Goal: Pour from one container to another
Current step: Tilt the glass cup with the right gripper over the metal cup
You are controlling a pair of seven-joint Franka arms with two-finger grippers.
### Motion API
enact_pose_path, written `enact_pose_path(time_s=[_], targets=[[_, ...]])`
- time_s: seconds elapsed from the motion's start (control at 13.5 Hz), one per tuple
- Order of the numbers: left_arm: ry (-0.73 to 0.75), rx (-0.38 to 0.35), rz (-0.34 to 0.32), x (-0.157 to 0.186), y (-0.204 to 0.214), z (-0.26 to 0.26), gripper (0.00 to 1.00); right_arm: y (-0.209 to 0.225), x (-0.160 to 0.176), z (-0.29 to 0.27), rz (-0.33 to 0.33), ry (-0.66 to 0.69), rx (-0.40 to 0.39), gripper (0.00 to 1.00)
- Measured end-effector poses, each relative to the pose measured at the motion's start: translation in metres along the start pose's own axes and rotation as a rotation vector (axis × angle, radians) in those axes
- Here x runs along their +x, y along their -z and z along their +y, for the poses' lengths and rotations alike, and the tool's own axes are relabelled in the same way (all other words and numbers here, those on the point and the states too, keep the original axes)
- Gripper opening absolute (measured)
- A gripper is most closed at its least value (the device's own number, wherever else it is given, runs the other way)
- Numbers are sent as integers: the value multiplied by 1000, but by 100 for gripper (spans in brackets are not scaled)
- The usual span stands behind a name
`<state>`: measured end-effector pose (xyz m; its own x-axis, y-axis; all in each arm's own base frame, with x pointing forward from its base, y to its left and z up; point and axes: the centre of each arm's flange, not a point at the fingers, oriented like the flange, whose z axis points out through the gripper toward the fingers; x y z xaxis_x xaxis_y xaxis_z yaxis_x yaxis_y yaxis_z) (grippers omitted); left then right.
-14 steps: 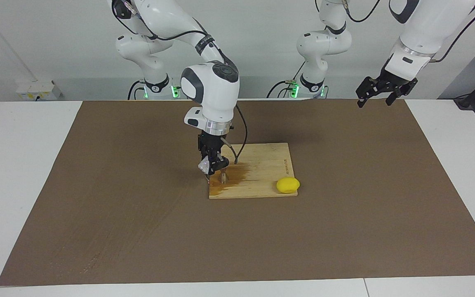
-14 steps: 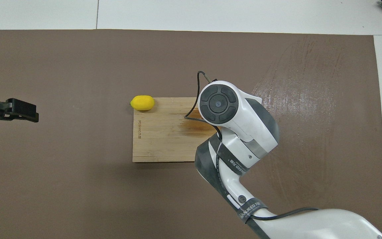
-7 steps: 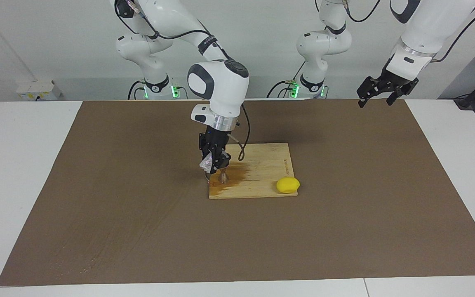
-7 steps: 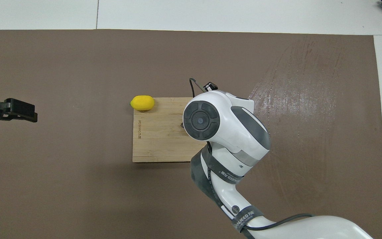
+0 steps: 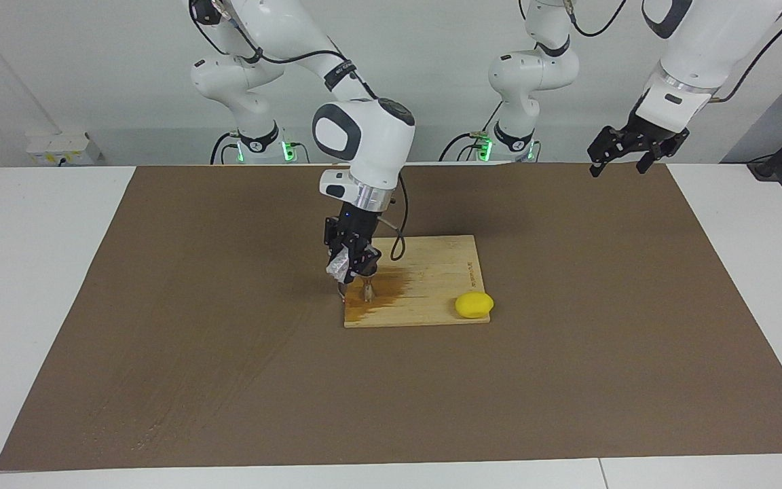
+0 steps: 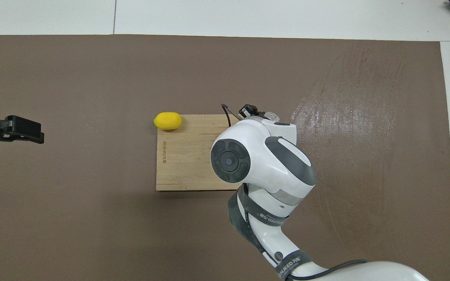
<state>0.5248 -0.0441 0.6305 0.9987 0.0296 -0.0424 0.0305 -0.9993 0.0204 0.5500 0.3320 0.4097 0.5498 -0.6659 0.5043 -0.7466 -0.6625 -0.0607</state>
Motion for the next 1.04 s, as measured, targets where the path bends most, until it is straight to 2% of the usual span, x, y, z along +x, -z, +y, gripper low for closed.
enact_pose_path(time_s=[0.52, 0.81, 1.04], targets=[[0, 0, 0, 0, 0, 0, 100, 12, 7, -4, 3, -42, 32, 51], [0, 0, 0, 0, 0, 0, 100, 19, 12, -7, -70, -132, 34, 51], [0, 0, 0, 0, 0, 0, 100, 22, 16, -9, -84, -161, 37, 51]])
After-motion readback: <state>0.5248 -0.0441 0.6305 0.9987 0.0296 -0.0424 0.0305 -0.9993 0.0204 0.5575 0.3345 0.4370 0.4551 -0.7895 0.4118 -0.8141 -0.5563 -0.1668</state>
